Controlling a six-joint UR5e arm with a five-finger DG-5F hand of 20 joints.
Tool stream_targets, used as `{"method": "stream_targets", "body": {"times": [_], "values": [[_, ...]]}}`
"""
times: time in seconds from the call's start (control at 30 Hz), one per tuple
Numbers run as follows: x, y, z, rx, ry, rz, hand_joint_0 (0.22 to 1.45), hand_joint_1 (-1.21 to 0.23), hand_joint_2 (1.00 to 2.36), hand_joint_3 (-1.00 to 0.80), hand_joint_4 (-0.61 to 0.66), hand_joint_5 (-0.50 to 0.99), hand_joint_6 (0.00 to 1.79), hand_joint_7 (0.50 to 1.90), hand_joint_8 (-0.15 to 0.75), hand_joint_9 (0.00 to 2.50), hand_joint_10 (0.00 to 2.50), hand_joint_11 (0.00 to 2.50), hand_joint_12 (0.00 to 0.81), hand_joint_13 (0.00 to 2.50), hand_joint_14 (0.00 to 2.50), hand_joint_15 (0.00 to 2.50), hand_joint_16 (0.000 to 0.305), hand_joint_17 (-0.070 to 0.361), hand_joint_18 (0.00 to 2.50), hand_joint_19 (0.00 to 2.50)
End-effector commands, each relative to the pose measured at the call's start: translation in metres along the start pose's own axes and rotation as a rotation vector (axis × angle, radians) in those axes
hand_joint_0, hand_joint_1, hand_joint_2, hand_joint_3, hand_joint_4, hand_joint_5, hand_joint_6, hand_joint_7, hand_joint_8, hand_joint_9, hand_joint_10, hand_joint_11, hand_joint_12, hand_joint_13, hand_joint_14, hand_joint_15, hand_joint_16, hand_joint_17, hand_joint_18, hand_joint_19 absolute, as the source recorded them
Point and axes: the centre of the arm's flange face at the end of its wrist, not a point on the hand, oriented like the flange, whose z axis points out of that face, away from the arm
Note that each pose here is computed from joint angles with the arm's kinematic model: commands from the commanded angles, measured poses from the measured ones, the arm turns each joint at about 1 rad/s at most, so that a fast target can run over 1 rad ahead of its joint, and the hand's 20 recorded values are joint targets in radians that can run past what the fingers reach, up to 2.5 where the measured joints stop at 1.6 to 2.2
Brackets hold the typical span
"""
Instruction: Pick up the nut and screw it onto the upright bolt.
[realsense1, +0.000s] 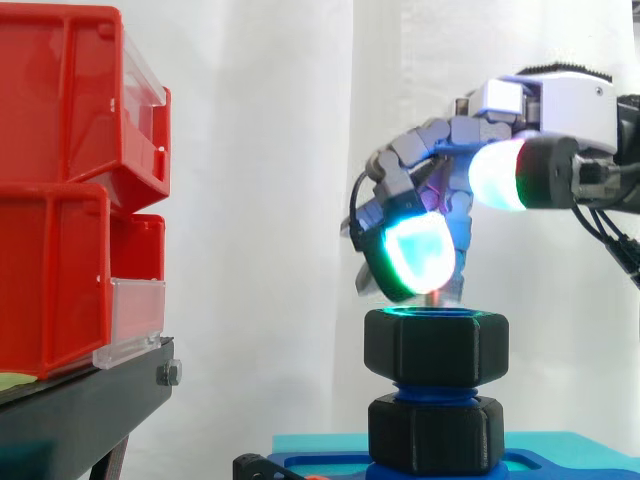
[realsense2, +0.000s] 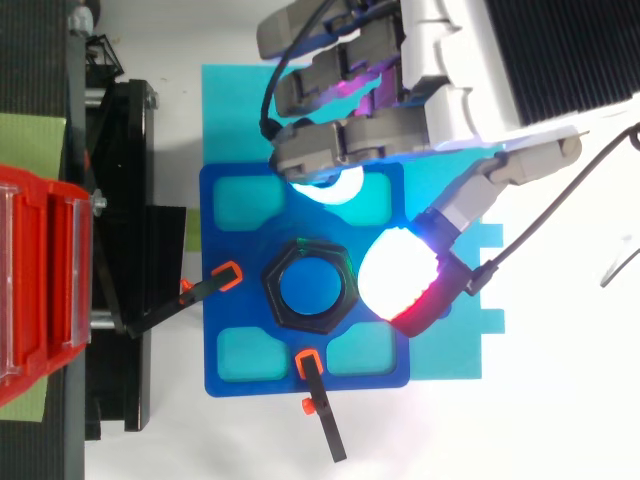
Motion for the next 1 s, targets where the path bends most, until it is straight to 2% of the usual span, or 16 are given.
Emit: {"method": "stream_targets", "body": {"times": [0.0, 0.03, 0.07, 0.1, 0.2, 0.4, 0.47, 0.5, 0.67, 0.77, 0.9, 0.97], "values": [[-0.02, -0.001, 0.007, -0.004, -0.017, -0.011, 0.55, -0.24, 1.0, -0.5, 0.22, -0.02, 0.5, 1.28, 0.285, 1.3, 0.0, 0.05, 0.19, 0.87, 0.0, 0.0, 0.015, 0.033, 0.55, 0.04], [-0.02, -0.001, 0.007, -0.004, -0.017, -0.011, 0.55, -0.23, 1.0, -0.5, 0.23, -0.03, 0.5, 1.24, 0.285, 1.29, 0.0, 0.06, 0.193, 0.85, 0.0, 0.0, 0.016, 0.035, 0.54, 0.04], [-0.026, 0.001, 0.01, -0.007, -0.019, -0.012, 0.54, -0.23, 1.0, -0.5, 0.26, -0.06, 0.5, 1.1, 0.281, 1.22, 0.0, 0.02, 0.2, 0.8, 0.0, 0.0, 0.018, 0.04, 0.51, 0.04], [-0.029, 0.001, 0.011, -0.005, -0.021, -0.013, 0.54, -0.23, 1.0, -0.5, 0.27, -0.07, 0.5, 1.05, 0.274, 1.19, 0.0, 0.01, 0.203, 0.78, 0.0, 0.0, 0.019, 0.042, 0.51, 0.05], [-0.026, 0.005, 0.014, -0.009, -0.024, -0.012, 0.54, -0.22, 1.0, -0.5, 0.28, -0.09, 0.5, 0.94, 0.266, 1.14, 0.0, 0.0, 0.214, 0.74, 0.0, 0.0, 0.021, 0.048, 0.48, 0.05], [-0.014, 0.015, 0.018, -0.005, -0.022, -0.008, 0.53, -0.21, 1.0, -0.5, 0.26, -0.1, 0.5, 0.86, 0.261, 1.09, 0.0, 0.0, 0.221, 0.7, 0.0, 0.0, 0.024, 0.053, 0.44, 0.05], [-0.003, 0.021, 0.021, -0.002, -0.022, -0.003, 0.53, -0.21, 1.0, -0.5, 0.26, -0.1, 0.5, 0.84, 0.259, 1.08, 0.0, 0.0, 0.221, 0.69, 0.0, 0.0, 0.024, 0.054, 0.43, 0.05], [-0.003, 0.023, 0.023, 0.002, -0.03, 0.0, 0.53, -0.21, 1.0, -0.5, 0.25, -0.1, 0.5, 0.83, 0.256, 1.07, 0.0, 0.0, 0.221, 0.68, 0.0, 0.0, 0.024, 0.054, 0.43, 0.05], [-0.002, 0.034, 0.03, -0.004, -0.035, 0.008, 0.53, -0.19, 1.0, -0.5, 0.24, -0.1, 0.5, 0.76, 0.247, 1.01, 0.0, 0.0, 0.229, 0.63, 0.0, 0.0, 0.026, 0.058, 0.39, 0.03], [0.002, 0.04, 0.032, -0.004, -0.023, 0.021, 0.53, -0.18, 1.0, -0.5, 0.24, -0.11, 0.5, 0.72, 0.239, 0.96, 0.0, 0.0, 0.237, 0.6, 0.0, 0.0, 0.026, 0.059, 0.33, 0.02], [0.004, 0.045, 0.035, 0.004, -0.023, 0.029, 0.53, -0.18, 1.0, -0.5, 0.24, -0.11, 0.5, 0.7, 0.234, 0.93, 0.0, 0.0, 0.24, 0.57, 0.0, 0.0, 0.027, 0.06, 0.31, 0.01], [0.009, 0.047, 0.034, 0.003, -0.015, 0.032, 0.53, -0.17, 1.0, -0.5, 0.23, -0.11, 0.5, 0.71, 0.234, 0.92, 0.0, 0.0, 0.244, 0.57, 0.0, 0.0, 0.027, 0.06, 0.3, 0.01]]}}
